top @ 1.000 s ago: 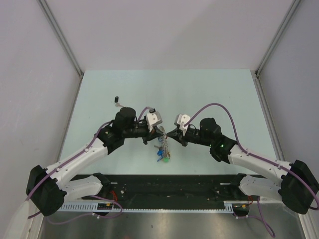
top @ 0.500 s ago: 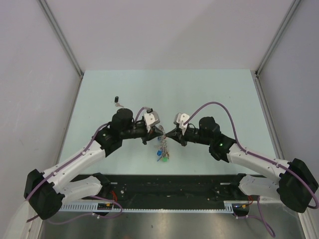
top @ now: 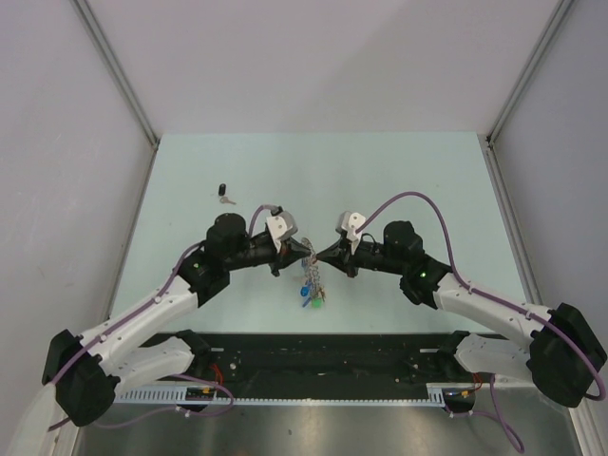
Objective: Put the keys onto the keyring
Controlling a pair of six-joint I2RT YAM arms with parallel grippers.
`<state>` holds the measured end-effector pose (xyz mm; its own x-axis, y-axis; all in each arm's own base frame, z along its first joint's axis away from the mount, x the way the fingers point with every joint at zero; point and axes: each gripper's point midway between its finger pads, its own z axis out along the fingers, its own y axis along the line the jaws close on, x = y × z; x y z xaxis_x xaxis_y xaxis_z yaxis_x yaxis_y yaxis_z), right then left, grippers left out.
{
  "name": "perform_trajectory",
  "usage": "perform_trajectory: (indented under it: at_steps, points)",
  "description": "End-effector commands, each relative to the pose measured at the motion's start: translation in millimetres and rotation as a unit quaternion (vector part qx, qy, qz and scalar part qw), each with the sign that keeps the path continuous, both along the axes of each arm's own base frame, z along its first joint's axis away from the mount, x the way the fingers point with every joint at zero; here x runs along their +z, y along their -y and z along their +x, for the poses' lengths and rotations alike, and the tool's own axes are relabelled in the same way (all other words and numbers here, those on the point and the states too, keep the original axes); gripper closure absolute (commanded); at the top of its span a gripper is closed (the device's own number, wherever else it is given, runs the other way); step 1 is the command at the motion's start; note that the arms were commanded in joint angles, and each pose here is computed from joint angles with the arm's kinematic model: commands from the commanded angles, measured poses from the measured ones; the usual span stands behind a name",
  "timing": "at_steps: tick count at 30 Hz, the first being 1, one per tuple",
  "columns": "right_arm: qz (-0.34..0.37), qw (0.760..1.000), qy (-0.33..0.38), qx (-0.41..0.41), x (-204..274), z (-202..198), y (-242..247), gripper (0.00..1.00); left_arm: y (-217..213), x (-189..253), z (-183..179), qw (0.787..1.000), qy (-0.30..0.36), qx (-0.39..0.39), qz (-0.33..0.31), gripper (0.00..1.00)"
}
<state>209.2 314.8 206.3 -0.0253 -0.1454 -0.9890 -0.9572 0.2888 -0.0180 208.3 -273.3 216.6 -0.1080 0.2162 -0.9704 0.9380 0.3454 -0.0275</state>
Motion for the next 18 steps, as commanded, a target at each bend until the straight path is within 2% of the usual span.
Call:
perform_trajectory:
  at_steps: [1,10,15,18]
  points:
    - [0.017,1.0,-0.007,0.006,2,-3,0,1.0,-2,57,11,0.992,0.063,0.037,-0.101,1.0]
    - [0.05,0.998,0.029,0.001,28,-1,1,1.0,-7,63,6,0.982,0.032,0.066,-0.176,1.0]
    - [0.019,0.998,0.053,-0.005,33,1,9,1.0,-15,56,3,0.978,0.015,0.085,-0.192,0.88]
    - [0.0,0.998,0.061,-0.001,35,1,10,1.0,-20,49,1,0.976,0.006,0.097,-0.195,0.77]
